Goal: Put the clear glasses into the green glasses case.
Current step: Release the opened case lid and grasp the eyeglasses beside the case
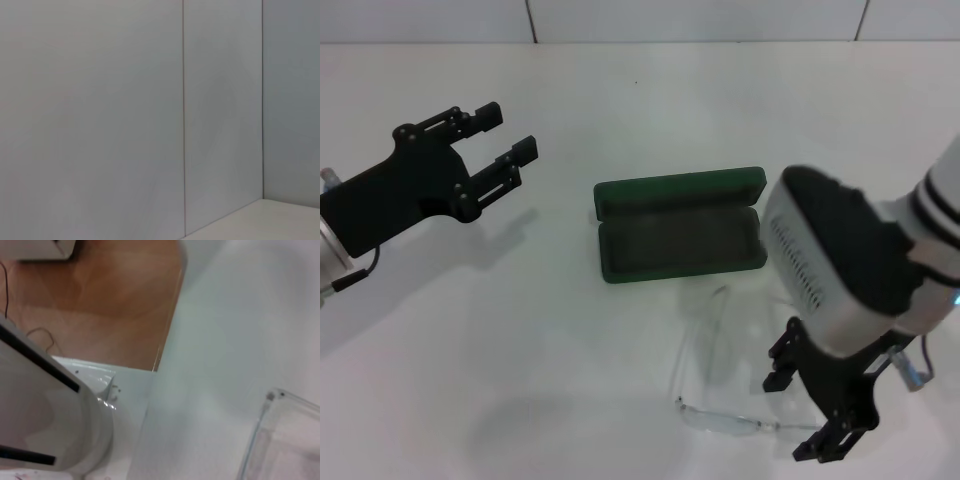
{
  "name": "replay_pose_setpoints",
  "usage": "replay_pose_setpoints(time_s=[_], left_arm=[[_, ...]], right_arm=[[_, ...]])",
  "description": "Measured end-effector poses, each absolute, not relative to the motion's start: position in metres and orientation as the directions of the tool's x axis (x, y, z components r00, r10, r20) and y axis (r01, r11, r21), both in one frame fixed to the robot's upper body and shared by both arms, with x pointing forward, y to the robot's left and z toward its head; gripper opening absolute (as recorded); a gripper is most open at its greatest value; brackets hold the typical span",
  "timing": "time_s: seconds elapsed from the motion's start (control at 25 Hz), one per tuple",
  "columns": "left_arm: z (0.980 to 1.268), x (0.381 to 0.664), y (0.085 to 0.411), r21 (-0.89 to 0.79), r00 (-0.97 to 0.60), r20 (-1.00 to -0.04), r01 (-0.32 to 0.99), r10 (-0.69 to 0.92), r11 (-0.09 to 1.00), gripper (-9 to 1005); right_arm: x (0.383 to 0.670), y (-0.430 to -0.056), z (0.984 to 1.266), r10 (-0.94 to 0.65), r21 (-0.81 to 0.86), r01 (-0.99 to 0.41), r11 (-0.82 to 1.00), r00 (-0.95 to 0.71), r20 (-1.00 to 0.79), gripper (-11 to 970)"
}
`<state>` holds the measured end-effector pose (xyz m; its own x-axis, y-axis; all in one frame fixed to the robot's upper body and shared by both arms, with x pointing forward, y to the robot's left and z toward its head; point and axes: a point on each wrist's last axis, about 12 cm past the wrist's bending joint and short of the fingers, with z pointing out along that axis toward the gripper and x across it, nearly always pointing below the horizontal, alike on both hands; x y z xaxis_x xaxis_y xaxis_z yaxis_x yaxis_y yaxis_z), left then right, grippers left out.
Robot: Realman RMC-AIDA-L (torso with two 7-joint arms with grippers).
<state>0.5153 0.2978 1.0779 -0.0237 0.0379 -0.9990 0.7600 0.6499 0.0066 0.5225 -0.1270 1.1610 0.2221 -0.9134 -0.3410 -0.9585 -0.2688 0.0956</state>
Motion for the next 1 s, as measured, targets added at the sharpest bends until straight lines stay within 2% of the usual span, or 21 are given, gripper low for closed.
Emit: replay_pose_setpoints(time_s=[0.56, 1.0], left_arm=[[1.077, 0.515, 0.297, 0.009, -0.022, -0.999, 0.76, 0.04, 0.65, 560], [1.079, 0.517, 0.296, 0.018, -0.013, -0.999, 0.763, 0.043, 0.647, 560]], right_arm=[[0.517, -0.098, 1.142, -0.914, 0.043, -0.949, -0.312, 0.288, -0.286, 673], [0.518, -0.092, 1.141, -0.91, 0.033, -0.945, -0.325, 0.303, -0.283, 656]])
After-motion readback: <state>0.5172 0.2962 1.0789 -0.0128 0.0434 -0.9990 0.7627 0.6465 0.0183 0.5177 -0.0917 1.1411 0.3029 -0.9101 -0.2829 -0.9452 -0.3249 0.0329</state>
